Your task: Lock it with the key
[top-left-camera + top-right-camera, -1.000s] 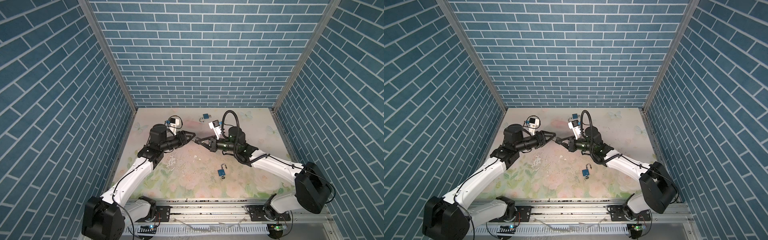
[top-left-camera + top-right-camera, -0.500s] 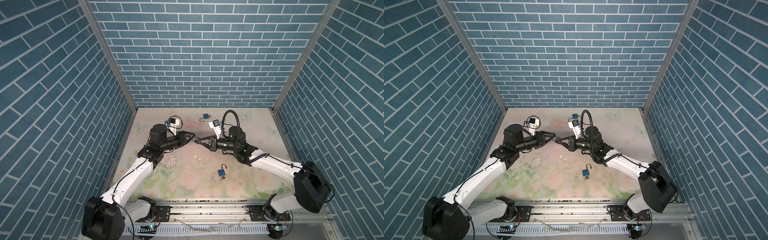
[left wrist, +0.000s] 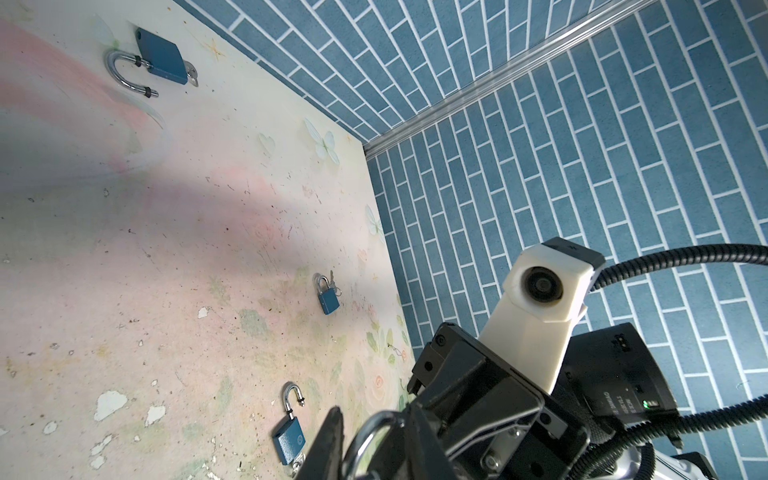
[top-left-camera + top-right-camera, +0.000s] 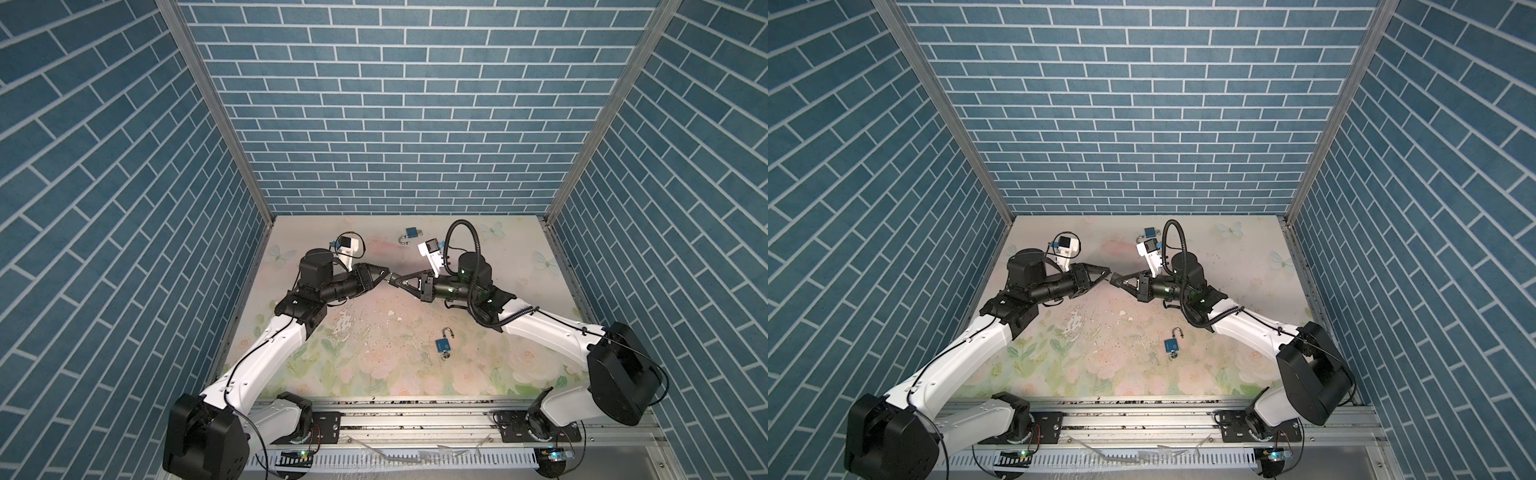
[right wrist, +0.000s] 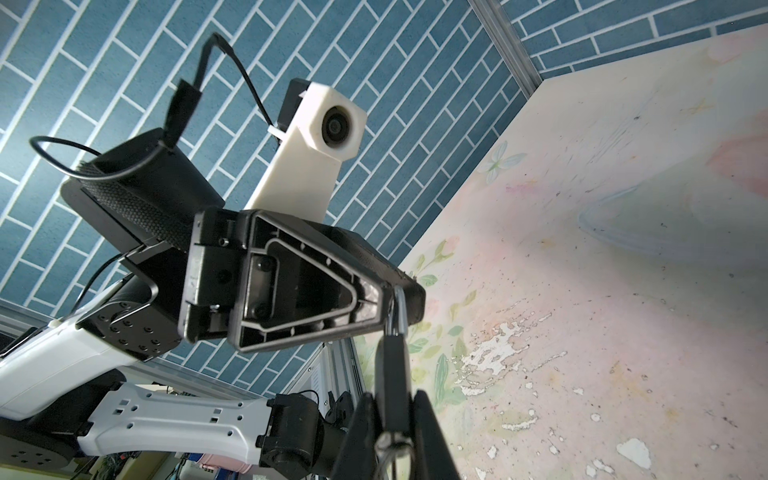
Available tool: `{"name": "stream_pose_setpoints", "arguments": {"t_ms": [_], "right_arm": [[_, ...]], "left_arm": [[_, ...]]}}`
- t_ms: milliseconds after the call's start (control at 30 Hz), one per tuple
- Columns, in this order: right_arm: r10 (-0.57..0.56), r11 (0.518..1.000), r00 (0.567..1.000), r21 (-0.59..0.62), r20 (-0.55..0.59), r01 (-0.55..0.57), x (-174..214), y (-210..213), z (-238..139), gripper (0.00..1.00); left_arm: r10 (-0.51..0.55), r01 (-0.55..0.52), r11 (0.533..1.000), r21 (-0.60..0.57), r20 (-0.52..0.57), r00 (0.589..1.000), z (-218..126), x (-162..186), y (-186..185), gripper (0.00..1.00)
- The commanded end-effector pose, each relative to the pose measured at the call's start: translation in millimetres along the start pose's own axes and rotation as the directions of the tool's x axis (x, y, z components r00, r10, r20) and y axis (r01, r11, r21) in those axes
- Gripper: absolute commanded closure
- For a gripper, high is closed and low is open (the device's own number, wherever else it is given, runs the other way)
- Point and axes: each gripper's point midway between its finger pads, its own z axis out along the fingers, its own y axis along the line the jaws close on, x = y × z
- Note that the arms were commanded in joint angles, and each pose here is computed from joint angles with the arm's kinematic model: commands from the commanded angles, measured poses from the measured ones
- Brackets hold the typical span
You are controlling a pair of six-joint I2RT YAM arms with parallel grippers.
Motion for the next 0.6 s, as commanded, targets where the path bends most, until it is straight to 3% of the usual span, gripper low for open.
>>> {"name": "stream_pose_setpoints", "arguments": {"t_ms": [0,567], "right_arm": [[0.002,1.0,1.0,-0.024,0.013,-0.002,-4.7,2.6,0.8,1.0],[0.01,0.999,1.0,-0.031,-0.001,-0.01,-0.7,3.0,-0.4,1.0]], "left_arm": [[0.024,-0.024,1.0,0.02,-0.008,1.0,-1.5,2.8,-6.0,0.74],[0.035,-0.035,0.999,0.016,-0.002,0.999,-0.7,1.5,-4.6,0.8]]}}
